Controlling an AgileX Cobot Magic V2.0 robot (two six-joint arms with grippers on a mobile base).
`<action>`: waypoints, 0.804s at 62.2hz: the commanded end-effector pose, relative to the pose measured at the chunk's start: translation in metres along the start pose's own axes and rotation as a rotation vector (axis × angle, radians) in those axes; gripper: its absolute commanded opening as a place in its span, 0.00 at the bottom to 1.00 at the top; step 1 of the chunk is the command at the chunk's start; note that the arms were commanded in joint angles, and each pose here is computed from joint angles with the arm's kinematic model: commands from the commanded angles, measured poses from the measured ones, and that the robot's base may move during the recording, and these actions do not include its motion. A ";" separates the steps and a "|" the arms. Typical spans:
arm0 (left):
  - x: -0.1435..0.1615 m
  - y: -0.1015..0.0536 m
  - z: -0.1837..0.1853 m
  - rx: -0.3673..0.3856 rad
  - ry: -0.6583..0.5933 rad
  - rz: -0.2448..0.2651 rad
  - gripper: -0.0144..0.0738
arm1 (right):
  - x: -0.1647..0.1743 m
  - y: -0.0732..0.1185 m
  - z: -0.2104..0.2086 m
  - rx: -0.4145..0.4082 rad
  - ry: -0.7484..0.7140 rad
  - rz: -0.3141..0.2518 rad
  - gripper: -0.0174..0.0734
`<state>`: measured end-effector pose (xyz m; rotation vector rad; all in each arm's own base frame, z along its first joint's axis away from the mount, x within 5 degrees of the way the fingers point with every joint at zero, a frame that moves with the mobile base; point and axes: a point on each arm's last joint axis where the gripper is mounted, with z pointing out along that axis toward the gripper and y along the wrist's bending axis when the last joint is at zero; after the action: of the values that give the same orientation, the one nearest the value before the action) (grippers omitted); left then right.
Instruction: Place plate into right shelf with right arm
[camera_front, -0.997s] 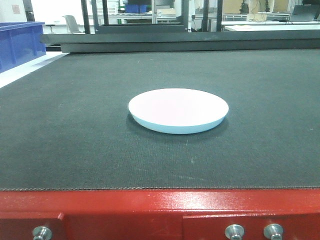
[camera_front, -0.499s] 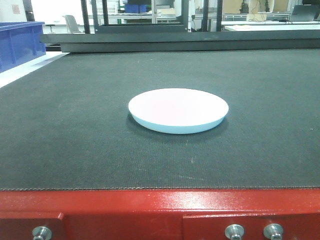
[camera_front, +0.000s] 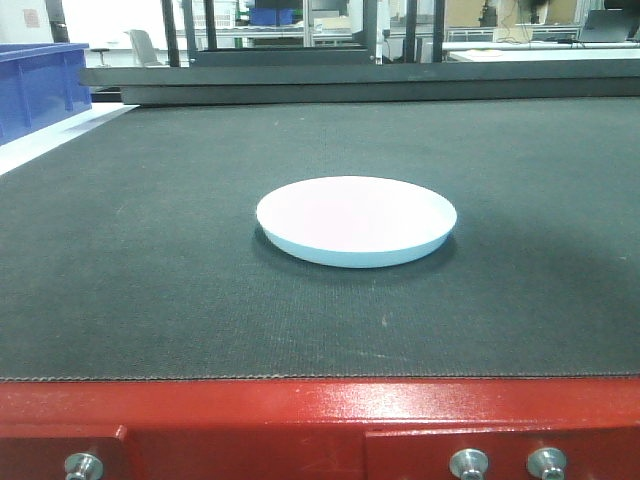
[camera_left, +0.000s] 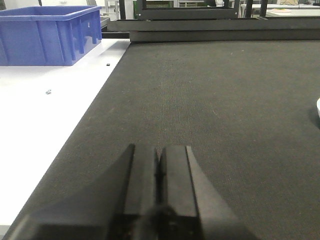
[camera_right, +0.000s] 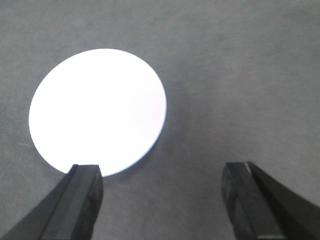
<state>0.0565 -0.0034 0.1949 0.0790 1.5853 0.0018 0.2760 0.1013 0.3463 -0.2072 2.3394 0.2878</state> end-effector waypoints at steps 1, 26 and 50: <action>-0.005 0.001 -0.001 -0.012 -0.083 -0.007 0.11 | -0.024 0.011 0.017 -0.007 -0.042 -0.022 0.84; -0.005 0.001 -0.001 -0.012 -0.083 -0.007 0.11 | -0.027 0.014 0.118 0.021 0.063 -0.060 0.69; -0.005 0.001 -0.001 -0.012 -0.083 -0.007 0.11 | -0.021 0.002 0.155 0.057 0.038 -0.107 0.59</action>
<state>0.0565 -0.0034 0.1949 0.0790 1.5853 0.0018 0.3873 0.1500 0.2231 -0.3194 2.5050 0.1573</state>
